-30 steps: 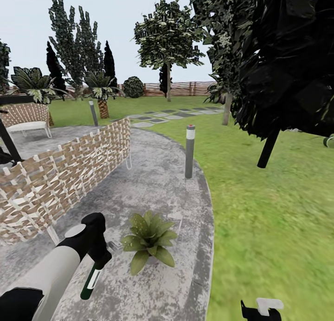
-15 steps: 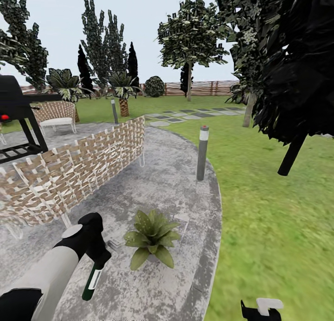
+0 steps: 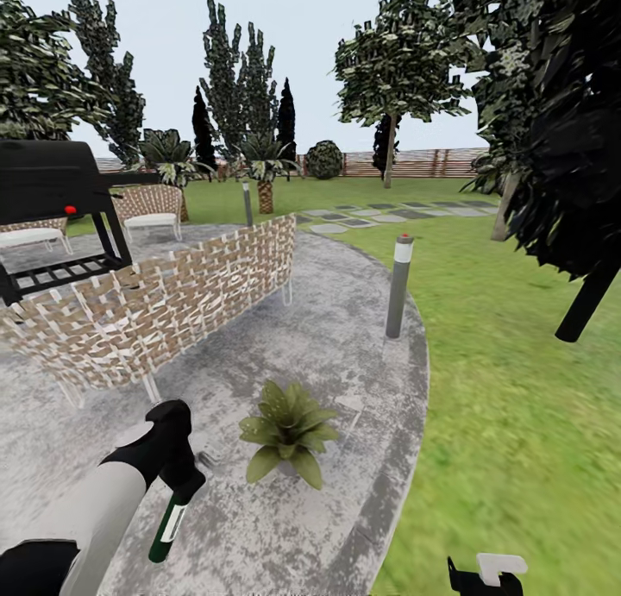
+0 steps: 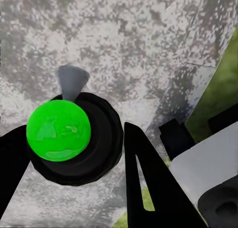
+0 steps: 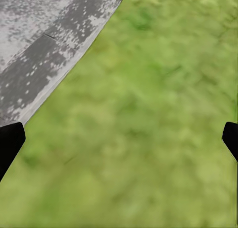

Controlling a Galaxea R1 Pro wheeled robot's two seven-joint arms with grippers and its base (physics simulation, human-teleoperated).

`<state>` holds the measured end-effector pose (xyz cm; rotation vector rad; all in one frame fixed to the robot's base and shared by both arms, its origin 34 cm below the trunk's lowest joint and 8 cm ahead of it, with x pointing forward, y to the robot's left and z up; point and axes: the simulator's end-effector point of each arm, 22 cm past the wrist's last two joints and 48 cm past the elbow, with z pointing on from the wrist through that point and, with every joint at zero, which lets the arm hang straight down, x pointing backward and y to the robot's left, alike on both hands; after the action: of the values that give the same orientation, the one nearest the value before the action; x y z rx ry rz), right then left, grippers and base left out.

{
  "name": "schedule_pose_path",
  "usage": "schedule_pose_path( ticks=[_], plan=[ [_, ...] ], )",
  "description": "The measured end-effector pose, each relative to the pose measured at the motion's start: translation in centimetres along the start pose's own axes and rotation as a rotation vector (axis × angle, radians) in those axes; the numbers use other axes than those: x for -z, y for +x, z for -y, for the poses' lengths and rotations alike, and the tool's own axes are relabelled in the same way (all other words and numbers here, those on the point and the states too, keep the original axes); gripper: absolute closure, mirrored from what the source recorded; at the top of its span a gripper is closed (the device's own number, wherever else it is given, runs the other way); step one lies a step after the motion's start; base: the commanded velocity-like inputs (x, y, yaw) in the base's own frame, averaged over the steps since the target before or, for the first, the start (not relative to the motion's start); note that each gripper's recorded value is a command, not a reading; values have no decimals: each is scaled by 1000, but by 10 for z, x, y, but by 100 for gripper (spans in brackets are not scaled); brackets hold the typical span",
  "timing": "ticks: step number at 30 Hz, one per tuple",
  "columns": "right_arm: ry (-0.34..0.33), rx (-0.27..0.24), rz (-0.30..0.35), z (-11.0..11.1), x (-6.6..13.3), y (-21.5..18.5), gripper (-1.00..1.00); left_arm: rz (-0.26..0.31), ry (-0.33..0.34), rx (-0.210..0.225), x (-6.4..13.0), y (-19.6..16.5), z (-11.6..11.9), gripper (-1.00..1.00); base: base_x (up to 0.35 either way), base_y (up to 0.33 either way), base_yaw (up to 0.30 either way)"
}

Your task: Pick up the pesticide atomizer in the garden and spray insectifuge to fully cover both potted plants in the garden.

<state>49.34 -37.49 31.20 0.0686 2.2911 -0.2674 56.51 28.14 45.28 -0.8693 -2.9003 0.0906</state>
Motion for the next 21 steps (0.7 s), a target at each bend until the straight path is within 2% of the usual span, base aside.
schedule_pose_path(
  ticks=[3, 5, 8, 11, 13, 18, 21],
  plan=[
    [2, -1, 1, 1, 0, 0, -100, 28, 9, 13, -7, -4, 5, 100, -24, -65, 27],
    [5, 1, 2, 4, 0, -1, -100, 72, 22, 34, -8, -12, 7, 100, -4, -12, 5],
    [6, 2, 2, 5, 0, -1, -100, 111, -5, 73, -22, -12, 4, 100, -1, -2, 1],
    [7, 2, 2, 6, 0, -1, -100, 177, -3, 72, -35, -19, 10, 100, 0, 0, 0],
    [7, 2, 2, 5, 0, -1, -100, 211, 11, 87, -45, -20, 16, 100, 0, 0, 0],
    [5, 1, 2, 4, 0, -1, -100, 224, -14, 110, -54, -17, 13, 100, 115, -76, 0],
    [3, 1, 1, 2, 0, -1, -100, 194, 0, 115, -67, -5, 19, 100, 226, -159, 0]
  ],
)
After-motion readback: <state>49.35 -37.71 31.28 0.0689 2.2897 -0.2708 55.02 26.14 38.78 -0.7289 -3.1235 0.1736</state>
